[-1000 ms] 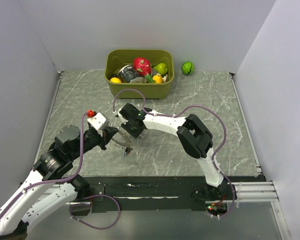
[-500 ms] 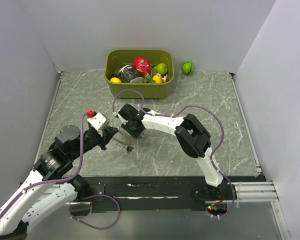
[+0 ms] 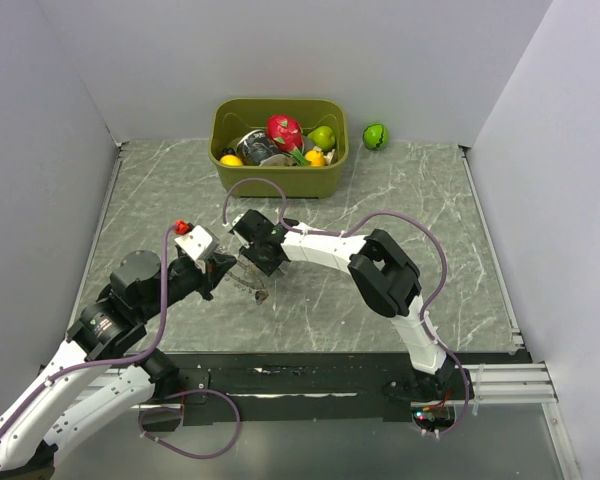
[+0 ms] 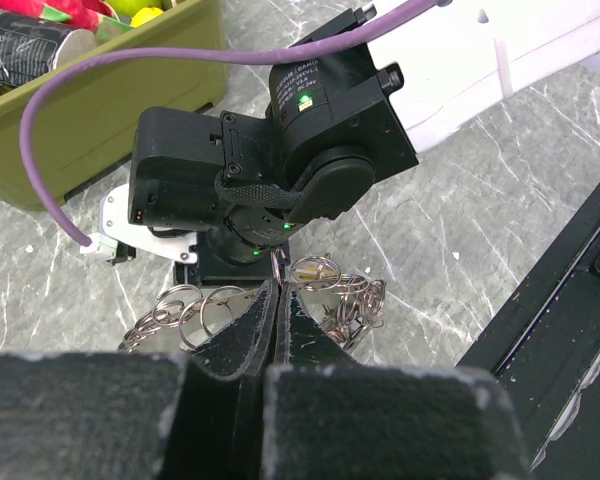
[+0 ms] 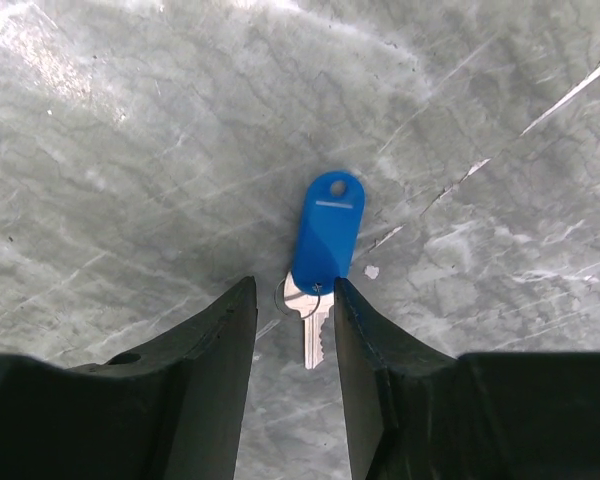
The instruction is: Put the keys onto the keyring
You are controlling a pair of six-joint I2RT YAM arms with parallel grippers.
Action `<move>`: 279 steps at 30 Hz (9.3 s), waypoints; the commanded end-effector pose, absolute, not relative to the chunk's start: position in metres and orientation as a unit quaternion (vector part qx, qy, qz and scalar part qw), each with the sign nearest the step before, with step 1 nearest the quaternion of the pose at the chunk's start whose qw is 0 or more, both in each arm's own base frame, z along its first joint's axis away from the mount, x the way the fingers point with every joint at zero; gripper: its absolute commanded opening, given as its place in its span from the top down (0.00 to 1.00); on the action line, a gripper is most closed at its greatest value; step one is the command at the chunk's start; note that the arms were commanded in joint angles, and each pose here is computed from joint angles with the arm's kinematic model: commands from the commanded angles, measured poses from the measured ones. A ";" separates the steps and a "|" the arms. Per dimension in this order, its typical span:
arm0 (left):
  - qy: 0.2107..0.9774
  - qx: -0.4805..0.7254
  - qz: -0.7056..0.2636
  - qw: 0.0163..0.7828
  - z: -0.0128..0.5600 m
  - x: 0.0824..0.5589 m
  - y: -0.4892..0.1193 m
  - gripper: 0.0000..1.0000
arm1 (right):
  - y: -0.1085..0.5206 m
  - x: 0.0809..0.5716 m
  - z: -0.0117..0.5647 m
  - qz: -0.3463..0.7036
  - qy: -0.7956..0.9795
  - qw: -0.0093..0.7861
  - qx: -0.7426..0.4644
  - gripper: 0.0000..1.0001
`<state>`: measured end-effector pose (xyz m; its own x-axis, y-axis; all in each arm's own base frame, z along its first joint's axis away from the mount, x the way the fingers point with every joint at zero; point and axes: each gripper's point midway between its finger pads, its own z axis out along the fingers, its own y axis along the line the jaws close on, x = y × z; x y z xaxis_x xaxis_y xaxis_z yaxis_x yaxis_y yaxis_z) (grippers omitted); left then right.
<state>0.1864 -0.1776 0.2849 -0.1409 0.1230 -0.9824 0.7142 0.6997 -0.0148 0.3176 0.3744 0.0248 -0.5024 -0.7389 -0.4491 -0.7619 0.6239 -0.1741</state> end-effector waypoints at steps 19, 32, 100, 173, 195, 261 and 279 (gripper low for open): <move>0.691 0.288 -0.256 0.612 0.302 0.189 -0.177 0.99 | 0.369 0.327 0.086 0.097 0.889 0.335 -0.297 0.57; 0.691 0.285 -0.253 0.614 0.303 0.189 -0.175 0.99 | 0.356 0.328 0.105 0.338 0.889 0.270 -0.149 0.60; 0.691 0.282 -0.250 0.617 0.303 0.188 -0.172 0.99 | 0.352 0.309 0.002 0.204 0.960 0.128 -0.143 0.69; 0.687 0.293 -0.262 0.611 0.304 0.186 -0.178 0.99 | 0.260 0.239 0.029 -0.018 0.922 0.231 -0.309 0.67; 0.685 0.297 -0.269 0.609 0.305 0.185 -0.181 0.99 | 0.264 0.249 0.059 0.008 0.913 0.285 -0.293 1.00; 0.615 0.430 -0.449 0.485 0.299 0.163 -0.278 0.99 | 0.266 0.178 0.286 0.416 0.589 0.516 -0.462 1.00; 0.619 0.432 -0.435 0.490 0.299 0.157 -0.278 0.99 | 0.280 0.168 0.296 0.458 0.566 0.472 -0.497 1.00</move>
<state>0.1580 -0.2780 0.2675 -0.2317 0.1680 -0.9582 0.9476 0.2616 -0.1832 0.1716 0.2764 0.2708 -0.1178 -0.1654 -0.9792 -0.9850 0.1443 0.0942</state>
